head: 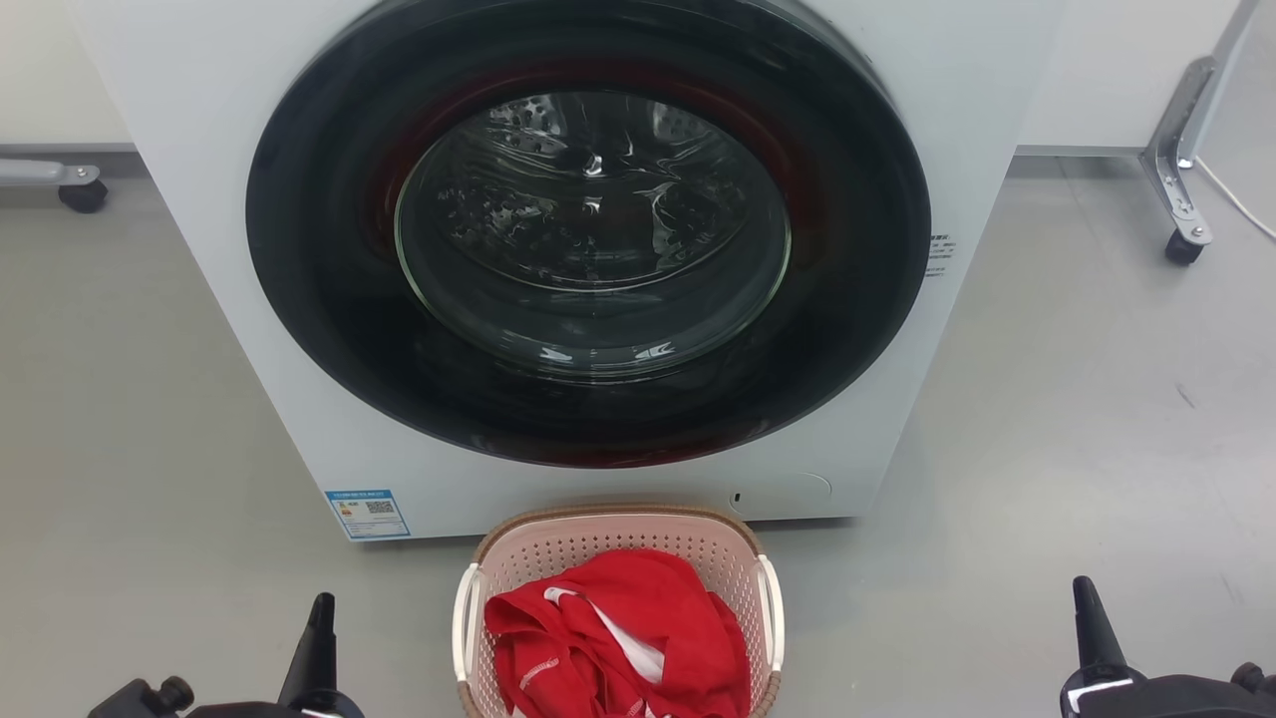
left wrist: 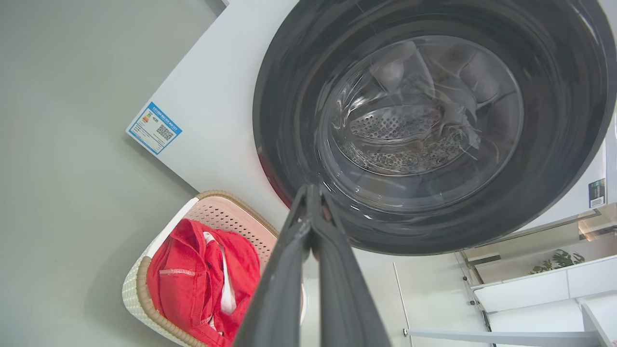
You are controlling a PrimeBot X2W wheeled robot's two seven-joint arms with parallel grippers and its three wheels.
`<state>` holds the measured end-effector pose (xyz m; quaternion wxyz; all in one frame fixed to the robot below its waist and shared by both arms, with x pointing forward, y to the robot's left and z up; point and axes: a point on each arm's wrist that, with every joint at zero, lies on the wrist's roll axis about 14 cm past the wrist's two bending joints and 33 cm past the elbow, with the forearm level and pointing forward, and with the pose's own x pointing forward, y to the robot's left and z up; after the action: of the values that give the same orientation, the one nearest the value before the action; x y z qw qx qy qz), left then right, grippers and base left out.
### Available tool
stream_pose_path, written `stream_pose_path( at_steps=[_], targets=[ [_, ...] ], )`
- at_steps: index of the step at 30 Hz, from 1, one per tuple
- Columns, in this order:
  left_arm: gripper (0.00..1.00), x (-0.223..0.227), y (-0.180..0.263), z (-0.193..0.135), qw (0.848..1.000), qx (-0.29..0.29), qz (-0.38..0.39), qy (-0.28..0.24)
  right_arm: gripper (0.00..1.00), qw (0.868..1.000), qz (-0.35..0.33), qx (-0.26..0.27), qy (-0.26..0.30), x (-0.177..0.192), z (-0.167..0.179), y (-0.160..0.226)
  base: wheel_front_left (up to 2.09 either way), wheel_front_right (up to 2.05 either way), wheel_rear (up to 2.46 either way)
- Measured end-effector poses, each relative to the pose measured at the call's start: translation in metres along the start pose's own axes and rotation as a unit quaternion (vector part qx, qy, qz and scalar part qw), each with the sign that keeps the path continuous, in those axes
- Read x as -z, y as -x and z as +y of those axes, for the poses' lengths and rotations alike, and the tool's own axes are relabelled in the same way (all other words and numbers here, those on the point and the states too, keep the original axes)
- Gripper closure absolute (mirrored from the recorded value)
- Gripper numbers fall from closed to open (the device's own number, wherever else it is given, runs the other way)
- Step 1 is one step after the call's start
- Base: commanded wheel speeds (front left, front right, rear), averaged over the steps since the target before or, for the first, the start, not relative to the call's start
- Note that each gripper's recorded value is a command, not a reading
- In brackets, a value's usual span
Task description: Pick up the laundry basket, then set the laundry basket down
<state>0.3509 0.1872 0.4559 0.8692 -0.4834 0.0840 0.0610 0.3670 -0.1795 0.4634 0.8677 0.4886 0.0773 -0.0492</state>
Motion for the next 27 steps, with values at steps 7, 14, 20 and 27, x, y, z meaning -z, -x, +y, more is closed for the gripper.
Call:
stream_pose_path(
  at_steps=[7,14,20,27],
  targets=[
    [1.00,0.001,-0.003,0.000,0.999,0.004,0.007,0.053,1.00,0.999,0.000,-0.003,-0.053,-0.004,-0.001,-0.002,0.00,0.00,0.00],
    [1.00,-0.004,-0.009,-0.006,0.995,0.017,0.007,0.102,1.00,0.994,-0.001,-0.011,-0.108,-0.010,0.000,-0.005,0.00,0.00,0.00],
    [1.00,-0.005,-0.011,-0.007,0.988,0.023,0.011,0.151,1.00,0.988,-0.004,-0.010,-0.153,-0.013,-0.004,-0.004,0.00,0.00,0.00],
    [1.00,-0.011,-0.018,-0.016,0.977,0.043,0.010,0.210,1.00,0.977,-0.010,-0.028,-0.213,-0.022,0.001,-0.007,0.00,0.00,0.00]
  ],
)
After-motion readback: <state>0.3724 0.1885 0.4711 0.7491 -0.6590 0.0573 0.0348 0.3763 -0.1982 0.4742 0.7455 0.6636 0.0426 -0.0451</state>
